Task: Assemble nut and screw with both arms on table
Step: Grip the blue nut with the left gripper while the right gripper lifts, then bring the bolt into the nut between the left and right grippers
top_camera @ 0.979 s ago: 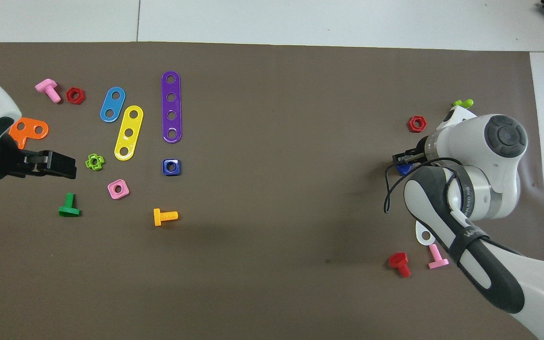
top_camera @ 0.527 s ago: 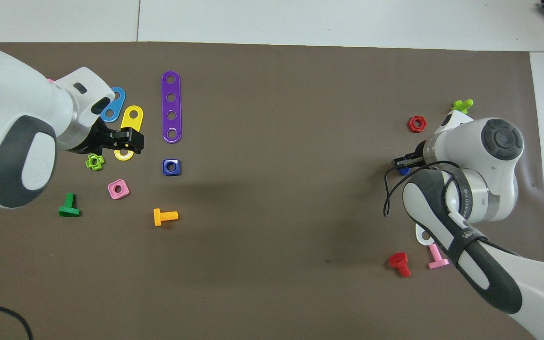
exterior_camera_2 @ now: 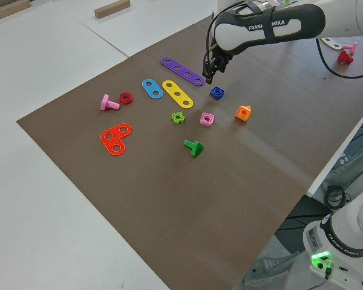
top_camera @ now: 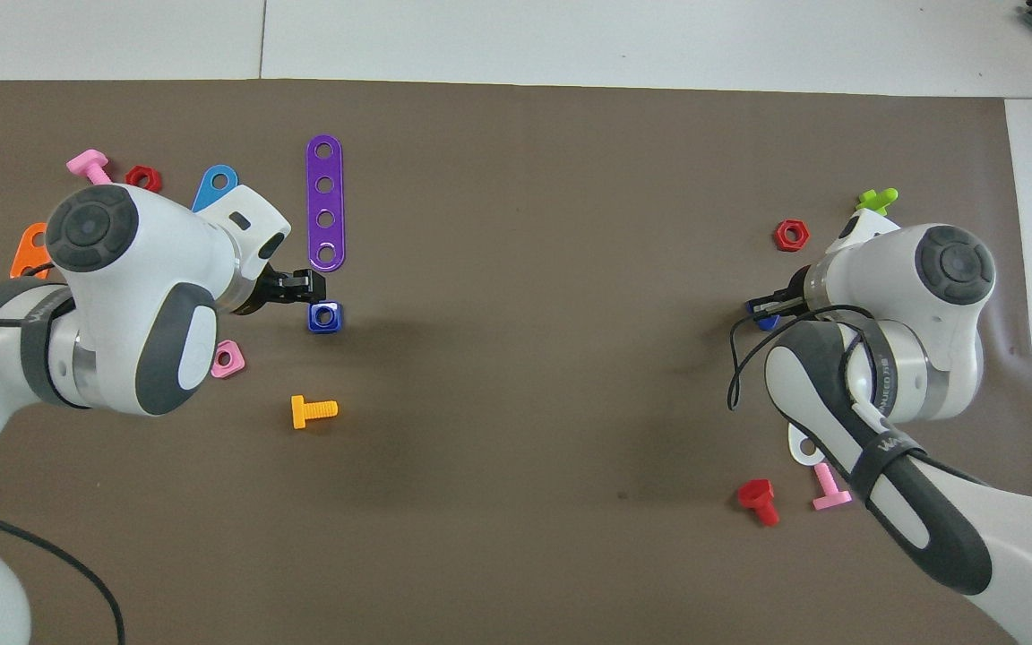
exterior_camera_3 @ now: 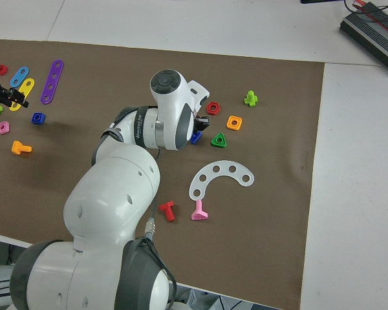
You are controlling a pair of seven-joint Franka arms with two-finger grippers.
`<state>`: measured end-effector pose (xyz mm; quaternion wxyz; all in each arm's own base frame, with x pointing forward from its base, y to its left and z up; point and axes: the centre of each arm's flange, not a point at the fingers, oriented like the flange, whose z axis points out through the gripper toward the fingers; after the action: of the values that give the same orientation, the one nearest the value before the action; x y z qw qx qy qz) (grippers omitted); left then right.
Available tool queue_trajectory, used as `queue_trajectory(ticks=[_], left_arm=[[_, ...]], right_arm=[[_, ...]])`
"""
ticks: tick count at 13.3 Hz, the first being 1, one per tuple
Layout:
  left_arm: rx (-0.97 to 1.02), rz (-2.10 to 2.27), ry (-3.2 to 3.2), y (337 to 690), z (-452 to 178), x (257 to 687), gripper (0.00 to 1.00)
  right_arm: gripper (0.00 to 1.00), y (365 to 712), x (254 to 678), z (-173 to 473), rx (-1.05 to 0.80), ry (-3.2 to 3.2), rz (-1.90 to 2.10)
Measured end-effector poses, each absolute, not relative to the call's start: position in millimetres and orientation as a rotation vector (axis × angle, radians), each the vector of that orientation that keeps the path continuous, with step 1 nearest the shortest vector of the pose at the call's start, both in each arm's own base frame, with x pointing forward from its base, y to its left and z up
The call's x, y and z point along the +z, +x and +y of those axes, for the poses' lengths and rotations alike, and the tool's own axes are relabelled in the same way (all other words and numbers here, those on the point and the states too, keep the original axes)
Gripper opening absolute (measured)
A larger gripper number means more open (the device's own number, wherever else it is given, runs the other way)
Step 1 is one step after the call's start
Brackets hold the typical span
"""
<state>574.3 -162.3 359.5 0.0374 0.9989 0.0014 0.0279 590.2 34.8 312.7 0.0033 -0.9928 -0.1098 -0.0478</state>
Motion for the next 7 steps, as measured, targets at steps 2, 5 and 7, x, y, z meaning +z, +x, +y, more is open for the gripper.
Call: queue_trajectory(ticks=[2, 5, 7], left_arm=[[0.079, 0.01, 3.065, 566.4, -179.7, 336.2, 0.78], [0.06, -0.004, 3.069, 563.5, -191.2, 309.8, 0.71], [0.078, 0.007, 3.068, 567.2, -187.2, 310.9, 0.71]], right_arm=[[0.19, 597.7, 329.2, 38.2, -0.186, -3.111, -0.316], [0.19, 608.6, 388.5, 70.7, -0.194, -3.102, -0.199], [0.19, 611.1, 427.2, 115.6, -0.21, -3.089, -0.134]])
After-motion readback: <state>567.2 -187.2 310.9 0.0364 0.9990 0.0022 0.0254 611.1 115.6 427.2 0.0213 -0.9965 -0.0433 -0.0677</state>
